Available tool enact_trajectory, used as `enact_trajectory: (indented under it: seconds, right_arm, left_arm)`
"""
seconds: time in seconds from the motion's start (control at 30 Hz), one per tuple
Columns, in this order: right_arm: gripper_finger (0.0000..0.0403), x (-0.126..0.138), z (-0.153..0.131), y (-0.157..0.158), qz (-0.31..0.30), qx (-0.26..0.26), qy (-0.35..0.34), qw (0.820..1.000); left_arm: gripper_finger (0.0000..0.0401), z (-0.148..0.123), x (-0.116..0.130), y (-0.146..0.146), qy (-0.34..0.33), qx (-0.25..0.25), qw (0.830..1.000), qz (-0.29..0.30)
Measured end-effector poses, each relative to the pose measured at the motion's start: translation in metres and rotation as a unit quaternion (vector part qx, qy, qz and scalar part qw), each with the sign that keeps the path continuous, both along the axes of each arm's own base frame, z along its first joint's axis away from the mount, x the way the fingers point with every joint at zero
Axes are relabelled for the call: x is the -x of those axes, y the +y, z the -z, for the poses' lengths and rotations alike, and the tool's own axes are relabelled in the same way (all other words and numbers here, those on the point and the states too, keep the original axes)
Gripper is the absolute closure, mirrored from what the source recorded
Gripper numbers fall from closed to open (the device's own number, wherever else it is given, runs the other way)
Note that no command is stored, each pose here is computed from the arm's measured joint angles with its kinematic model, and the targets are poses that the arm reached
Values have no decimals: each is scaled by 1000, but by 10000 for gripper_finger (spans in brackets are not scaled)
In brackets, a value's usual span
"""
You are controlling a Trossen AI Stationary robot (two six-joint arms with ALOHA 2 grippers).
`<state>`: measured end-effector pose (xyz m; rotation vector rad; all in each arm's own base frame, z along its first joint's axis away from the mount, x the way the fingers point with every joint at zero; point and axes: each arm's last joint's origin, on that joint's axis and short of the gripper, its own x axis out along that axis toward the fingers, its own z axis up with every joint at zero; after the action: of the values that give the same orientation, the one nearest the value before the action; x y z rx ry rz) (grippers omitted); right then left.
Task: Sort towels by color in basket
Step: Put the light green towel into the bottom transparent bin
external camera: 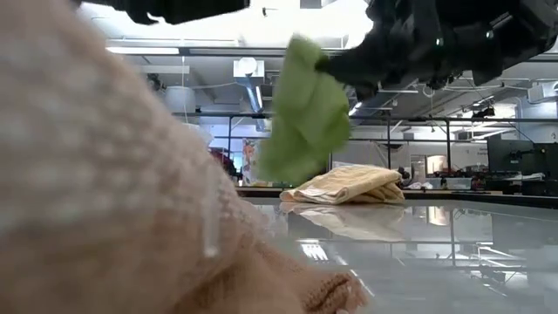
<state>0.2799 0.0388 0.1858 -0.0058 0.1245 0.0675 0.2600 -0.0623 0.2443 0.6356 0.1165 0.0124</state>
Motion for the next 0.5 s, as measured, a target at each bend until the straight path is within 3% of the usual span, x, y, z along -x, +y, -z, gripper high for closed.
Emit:
enact_trajectory:
  seconds: [0.1, 0.23, 0.4, 0.5]
  right_arm:
    - [388, 0, -7, 3, -29, 6, -36, 999]
    - [388, 0, -9, 4, -51, 7, -48, 998]
    - [387, 0, -9, 5, -64, 6, -44, 997]
    - [387, 0, -9, 7, -100, 3, -46, 994]
  left_arm:
    - [213, 14, -12, -3, 5, -2, 1000, 24]
    - [213, 29, -27, -5, -12, -60, 997, 56]
    - [213, 38, -46, -3, -13, -100, 995, 21]
    - [213, 46, -56, 2, 2, -77, 997, 4]
